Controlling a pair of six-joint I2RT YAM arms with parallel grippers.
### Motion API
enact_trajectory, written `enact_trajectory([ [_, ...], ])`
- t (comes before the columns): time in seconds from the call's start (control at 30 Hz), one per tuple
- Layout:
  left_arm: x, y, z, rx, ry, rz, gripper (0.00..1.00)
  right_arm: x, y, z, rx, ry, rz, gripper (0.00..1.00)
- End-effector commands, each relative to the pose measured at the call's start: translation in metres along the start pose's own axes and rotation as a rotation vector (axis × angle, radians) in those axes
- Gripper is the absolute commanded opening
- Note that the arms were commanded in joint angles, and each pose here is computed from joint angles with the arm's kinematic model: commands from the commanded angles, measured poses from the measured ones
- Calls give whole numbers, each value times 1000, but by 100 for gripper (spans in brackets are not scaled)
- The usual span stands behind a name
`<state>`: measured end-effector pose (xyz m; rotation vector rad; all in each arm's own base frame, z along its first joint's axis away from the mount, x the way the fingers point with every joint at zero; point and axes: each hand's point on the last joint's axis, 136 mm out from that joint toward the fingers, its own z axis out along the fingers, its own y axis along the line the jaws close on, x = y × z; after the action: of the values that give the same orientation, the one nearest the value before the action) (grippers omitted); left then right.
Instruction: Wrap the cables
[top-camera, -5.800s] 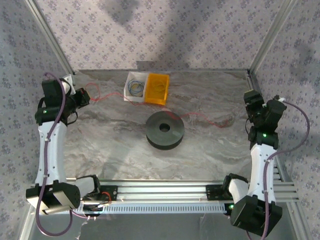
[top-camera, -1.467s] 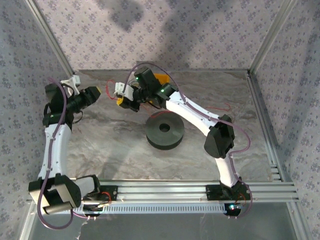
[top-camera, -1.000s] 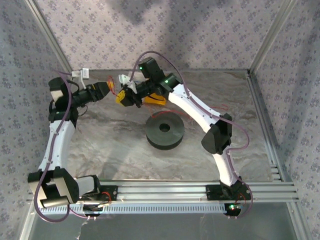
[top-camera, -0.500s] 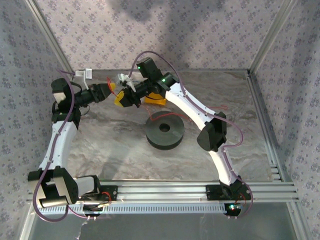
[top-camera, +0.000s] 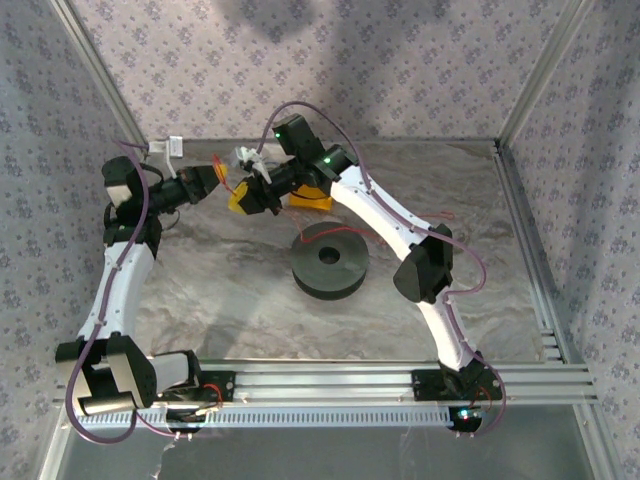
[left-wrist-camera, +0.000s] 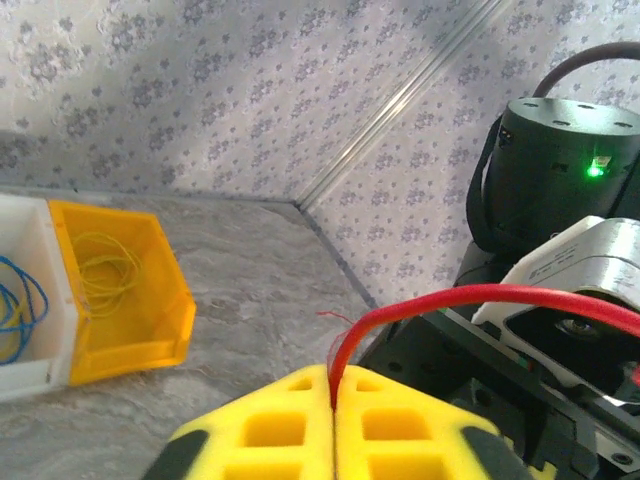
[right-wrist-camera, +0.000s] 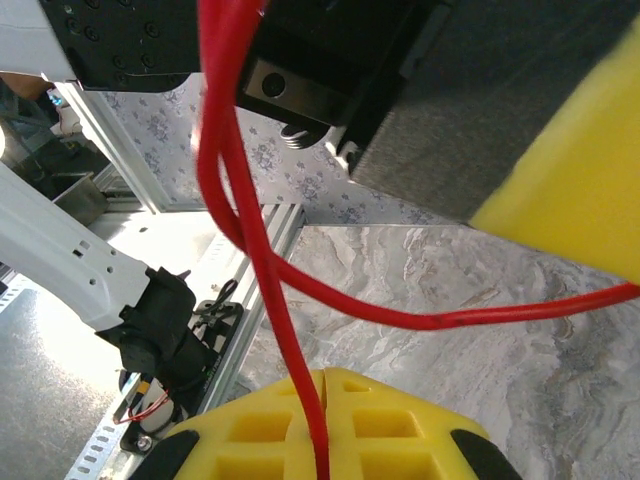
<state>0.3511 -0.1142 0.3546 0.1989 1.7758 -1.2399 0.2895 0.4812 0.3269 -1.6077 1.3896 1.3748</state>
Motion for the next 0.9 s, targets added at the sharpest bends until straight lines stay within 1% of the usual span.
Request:
enact_trajectory([
  [0.0,-5,-5,0,-1,-6,45,0,-7,1,-4,1,-8,8,0],
  [0.2,-1,-1,-6,-59,24,64,0,-6,-4,-12,45,10,19,0],
  [0.33,3,8,-13,-157,71,94,0,-7,-7,-21,75,19,27,0],
  [0.5,11,23,-25,-302,145,141,0,-9,-9,-30,117,29,19,0],
  [0.67,16,47,-39,-474,200,145,0,-11,-9,-38,156,39,5,0],
  [0.73,15,58,-46,-552,214,153,0,-10,-11,-41,182,48,-2,0],
  [0.87,19,78,-64,-709,271,164,0,-5,-21,-51,282,94,-20,0],
])
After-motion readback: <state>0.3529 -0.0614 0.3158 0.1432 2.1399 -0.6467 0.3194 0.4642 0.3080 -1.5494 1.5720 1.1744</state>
